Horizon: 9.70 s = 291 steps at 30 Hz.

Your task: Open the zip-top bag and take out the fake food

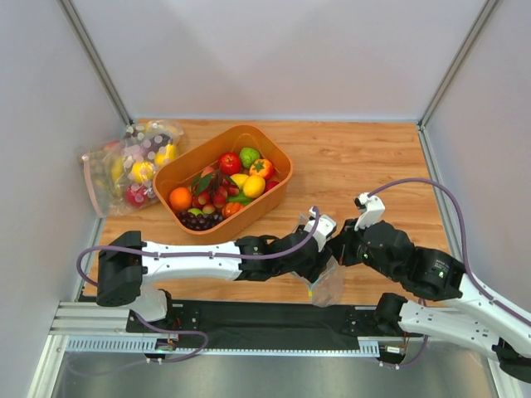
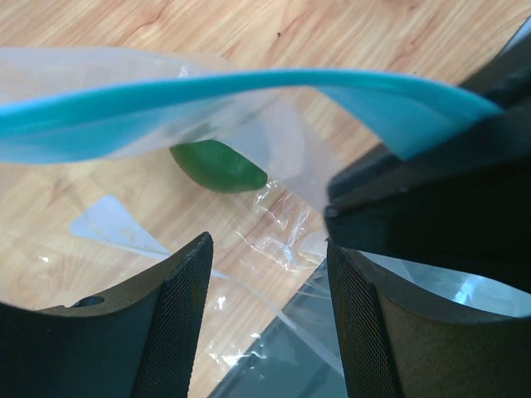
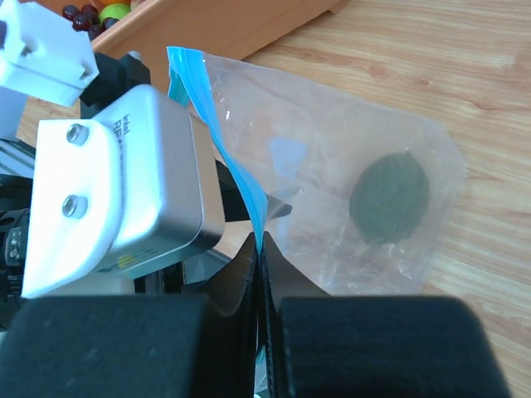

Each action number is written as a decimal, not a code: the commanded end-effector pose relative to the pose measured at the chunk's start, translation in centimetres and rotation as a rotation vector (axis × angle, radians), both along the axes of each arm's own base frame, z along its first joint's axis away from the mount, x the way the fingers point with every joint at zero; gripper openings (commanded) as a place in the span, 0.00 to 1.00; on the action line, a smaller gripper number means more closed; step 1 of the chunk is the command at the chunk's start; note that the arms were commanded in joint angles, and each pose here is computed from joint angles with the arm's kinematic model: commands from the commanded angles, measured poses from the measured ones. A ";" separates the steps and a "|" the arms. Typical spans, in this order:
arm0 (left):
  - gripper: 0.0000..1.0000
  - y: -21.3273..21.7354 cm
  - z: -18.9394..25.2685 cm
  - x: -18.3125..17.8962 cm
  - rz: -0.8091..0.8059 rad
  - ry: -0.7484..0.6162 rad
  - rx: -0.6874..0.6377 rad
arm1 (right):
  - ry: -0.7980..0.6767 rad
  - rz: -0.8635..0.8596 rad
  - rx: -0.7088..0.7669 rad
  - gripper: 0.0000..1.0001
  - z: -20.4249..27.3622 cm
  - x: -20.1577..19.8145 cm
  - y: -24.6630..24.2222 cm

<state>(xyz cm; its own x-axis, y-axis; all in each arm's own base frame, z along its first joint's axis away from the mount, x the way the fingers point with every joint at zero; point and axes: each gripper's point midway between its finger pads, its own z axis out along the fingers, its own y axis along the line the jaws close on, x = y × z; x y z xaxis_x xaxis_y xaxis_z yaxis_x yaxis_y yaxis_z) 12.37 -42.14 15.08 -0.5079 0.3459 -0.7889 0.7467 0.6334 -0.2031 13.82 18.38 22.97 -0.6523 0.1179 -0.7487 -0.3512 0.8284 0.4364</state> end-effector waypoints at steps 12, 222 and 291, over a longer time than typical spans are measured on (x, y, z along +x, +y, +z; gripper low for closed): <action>0.69 -1.0 -2.6 0.5 0.040 0.003 -0.042 | -0.047 -0.033 0.094 0.01 2.8 -0.1 -0.7; 0.95 3.2 -8.9 8.0 -0.100 -0.216 0.124 | 0.275 -0.053 -0.077 0.47 -17.9 8.0 2.4; 0.54 26.6 12.7 7.5 0.346 -0.269 -0.016 | 0.300 -0.273 -0.237 0.36 -17.1 7.4 -3.8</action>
